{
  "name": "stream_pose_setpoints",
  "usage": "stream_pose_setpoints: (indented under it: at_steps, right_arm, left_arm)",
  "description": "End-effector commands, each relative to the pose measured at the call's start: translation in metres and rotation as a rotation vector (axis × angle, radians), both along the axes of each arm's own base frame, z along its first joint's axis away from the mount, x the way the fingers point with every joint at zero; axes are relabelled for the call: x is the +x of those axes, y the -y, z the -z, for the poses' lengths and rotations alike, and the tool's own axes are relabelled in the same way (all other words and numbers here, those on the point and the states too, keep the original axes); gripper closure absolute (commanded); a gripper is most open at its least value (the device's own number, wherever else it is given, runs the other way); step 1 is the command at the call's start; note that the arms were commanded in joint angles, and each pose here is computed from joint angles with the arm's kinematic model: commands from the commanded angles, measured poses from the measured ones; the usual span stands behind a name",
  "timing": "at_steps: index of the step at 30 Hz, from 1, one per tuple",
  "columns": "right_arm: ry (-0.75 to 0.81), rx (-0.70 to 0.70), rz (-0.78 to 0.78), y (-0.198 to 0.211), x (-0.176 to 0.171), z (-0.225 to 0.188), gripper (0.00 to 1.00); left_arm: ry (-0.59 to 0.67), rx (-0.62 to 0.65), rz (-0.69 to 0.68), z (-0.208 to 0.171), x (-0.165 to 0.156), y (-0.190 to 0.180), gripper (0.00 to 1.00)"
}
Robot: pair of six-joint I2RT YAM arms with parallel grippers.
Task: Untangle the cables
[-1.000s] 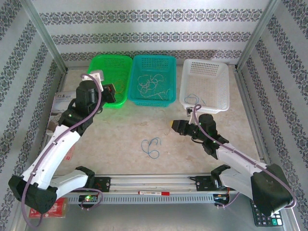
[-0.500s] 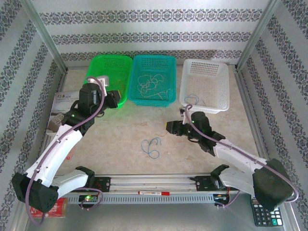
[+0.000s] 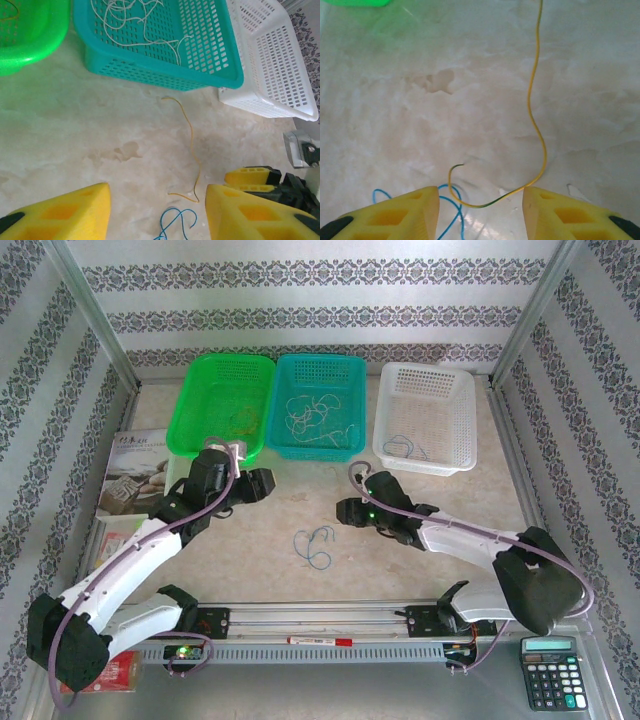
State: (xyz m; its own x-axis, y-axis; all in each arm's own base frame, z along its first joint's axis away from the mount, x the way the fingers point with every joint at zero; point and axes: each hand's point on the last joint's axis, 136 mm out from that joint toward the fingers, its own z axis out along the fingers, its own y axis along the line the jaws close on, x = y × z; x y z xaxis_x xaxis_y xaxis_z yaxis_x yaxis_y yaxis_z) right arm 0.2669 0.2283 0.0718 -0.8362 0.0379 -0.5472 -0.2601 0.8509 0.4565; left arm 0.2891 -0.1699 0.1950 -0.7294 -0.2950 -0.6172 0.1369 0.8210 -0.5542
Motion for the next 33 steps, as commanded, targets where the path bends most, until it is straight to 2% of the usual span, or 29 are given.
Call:
stream_pose_setpoints:
  at_steps: [1,13,18,21,26,33]
  right_arm:
    - [0.035,-0.110,0.026,0.008,0.014,0.004,0.52]
    - [-0.029,-0.328,-0.019,-0.002,0.030,0.048,0.59]
    - [-0.071,-0.371,-0.011,0.001,0.027,0.067,0.67]
    - [-0.080,-0.380,-0.019,0.001,0.025,0.072,0.78]
    - [-0.050,-0.338,-0.049,-0.008,0.027,0.059,0.99]
    - [0.052,-0.186,-0.116,-0.028,0.024,-0.001,1.00]
  left_arm:
    - [0.036,-0.041,0.003,-0.008,0.003,0.010,0.45]
    - [0.040,-0.049,0.003,-0.008,0.003,0.015,0.42]
    - [0.044,-0.050,0.005,-0.010,0.003,0.016,0.41]
    - [0.048,-0.049,0.003,-0.010,0.004,0.016,0.41]
    - [0.050,-0.048,0.000,-0.011,0.004,0.016,0.41]
    - [0.051,-0.055,0.002,-0.013,0.003,0.016,0.38]
